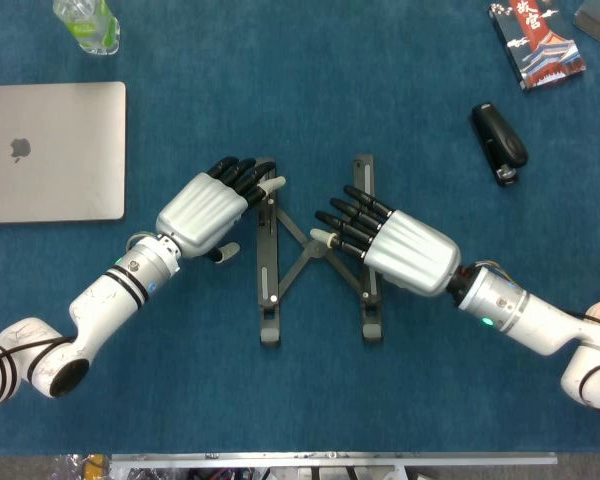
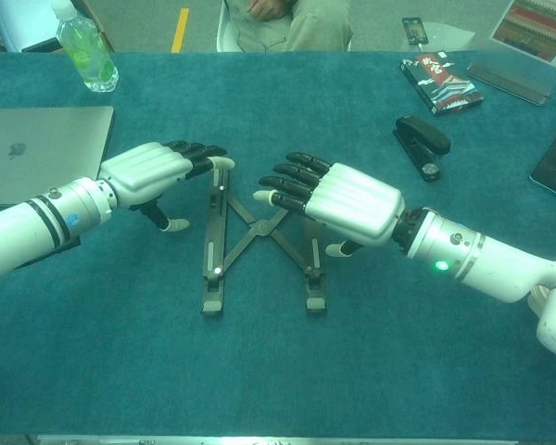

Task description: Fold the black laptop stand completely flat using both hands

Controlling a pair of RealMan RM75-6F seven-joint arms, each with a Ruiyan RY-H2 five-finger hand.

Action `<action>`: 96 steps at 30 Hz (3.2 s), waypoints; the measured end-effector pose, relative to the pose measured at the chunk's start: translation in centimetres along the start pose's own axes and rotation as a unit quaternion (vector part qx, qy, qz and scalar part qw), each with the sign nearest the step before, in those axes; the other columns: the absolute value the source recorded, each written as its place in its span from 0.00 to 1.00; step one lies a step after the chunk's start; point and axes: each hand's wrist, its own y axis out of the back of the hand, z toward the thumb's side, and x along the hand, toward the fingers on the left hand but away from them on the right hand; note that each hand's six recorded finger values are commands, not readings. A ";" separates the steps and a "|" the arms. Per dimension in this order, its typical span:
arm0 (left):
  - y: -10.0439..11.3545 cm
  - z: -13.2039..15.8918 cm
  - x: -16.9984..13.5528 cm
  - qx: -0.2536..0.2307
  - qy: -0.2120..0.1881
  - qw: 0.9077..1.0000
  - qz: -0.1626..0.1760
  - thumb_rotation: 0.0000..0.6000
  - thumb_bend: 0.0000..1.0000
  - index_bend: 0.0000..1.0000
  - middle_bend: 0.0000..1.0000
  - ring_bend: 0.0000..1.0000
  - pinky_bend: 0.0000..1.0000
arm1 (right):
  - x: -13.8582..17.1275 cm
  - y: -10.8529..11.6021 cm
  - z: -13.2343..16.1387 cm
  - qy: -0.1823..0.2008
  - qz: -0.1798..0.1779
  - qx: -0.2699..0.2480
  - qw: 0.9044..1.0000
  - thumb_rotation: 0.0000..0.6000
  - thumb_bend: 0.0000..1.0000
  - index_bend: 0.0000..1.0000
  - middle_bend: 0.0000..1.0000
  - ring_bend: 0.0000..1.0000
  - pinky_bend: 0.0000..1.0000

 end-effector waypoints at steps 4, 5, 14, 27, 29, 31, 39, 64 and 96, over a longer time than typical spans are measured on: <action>-0.1 0.1 0.1 0.002 -0.001 1.000 -0.002 1.00 0.25 0.00 0.00 0.00 0.08 | -0.3 -0.1 0.1 0.000 0.000 -0.002 1.000 1.00 0.00 0.00 0.07 0.00 0.05; -0.2 0.1 0.2 0.000 -0.001 1.000 -0.002 1.00 0.25 0.00 0.00 0.00 0.08 | -0.3 -0.1 0.1 0.000 0.000 -0.002 1.000 1.00 0.00 0.00 0.07 0.00 0.05; -0.5 0.4 0.3 -0.006 -0.004 1.000 -0.007 1.00 0.25 0.00 0.00 0.00 0.08 | -0.8 -0.1 0.3 0.000 -0.001 -0.003 1.000 1.00 0.00 0.00 0.07 0.00 0.05; -0.9 0.9 0.6 -0.019 -0.008 1.000 -0.013 1.00 0.25 0.00 0.00 0.00 0.08 | -1.3 -0.2 0.4 -0.001 -0.005 -0.006 1.000 1.00 0.00 0.00 0.07 0.00 0.05; -0.9 1.0 0.6 -0.021 -0.009 1.000 -0.013 1.00 0.25 0.00 0.00 0.00 0.08 | -1.5 -0.1 0.4 -0.001 -0.006 -0.007 1.000 1.00 0.00 0.00 0.07 0.00 0.05; -0.9 1.1 0.7 -0.023 -0.010 1.000 -0.013 1.00 0.25 0.00 0.00 0.00 0.08 | -1.6 -0.1 0.5 -0.001 -0.008 -0.009 1.000 1.00 0.00 0.00 0.07 0.00 0.05; -0.9 1.3 0.6 -0.033 -0.014 0.999 -0.017 1.00 0.25 0.00 0.00 0.00 0.08 | -2.1 -0.1 0.6 -0.003 -0.011 -0.011 1.000 1.00 0.00 0.00 0.07 0.00 0.05; -0.9 2.6 0.7 -0.041 -0.033 0.998 -0.023 1.00 0.25 0.00 0.00 0.00 0.08 | -3.8 0.3 1.2 -0.008 -0.033 -0.026 0.999 1.00 0.00 0.00 0.07 0.00 0.05; -0.9 3.1 0.7 -0.036 -0.044 0.998 -0.032 1.00 0.25 0.00 0.00 0.00 0.08 | -6.1 1.2 2.2 -0.017 -0.081 -0.034 0.996 1.00 0.00 0.00 0.00 0.00 0.03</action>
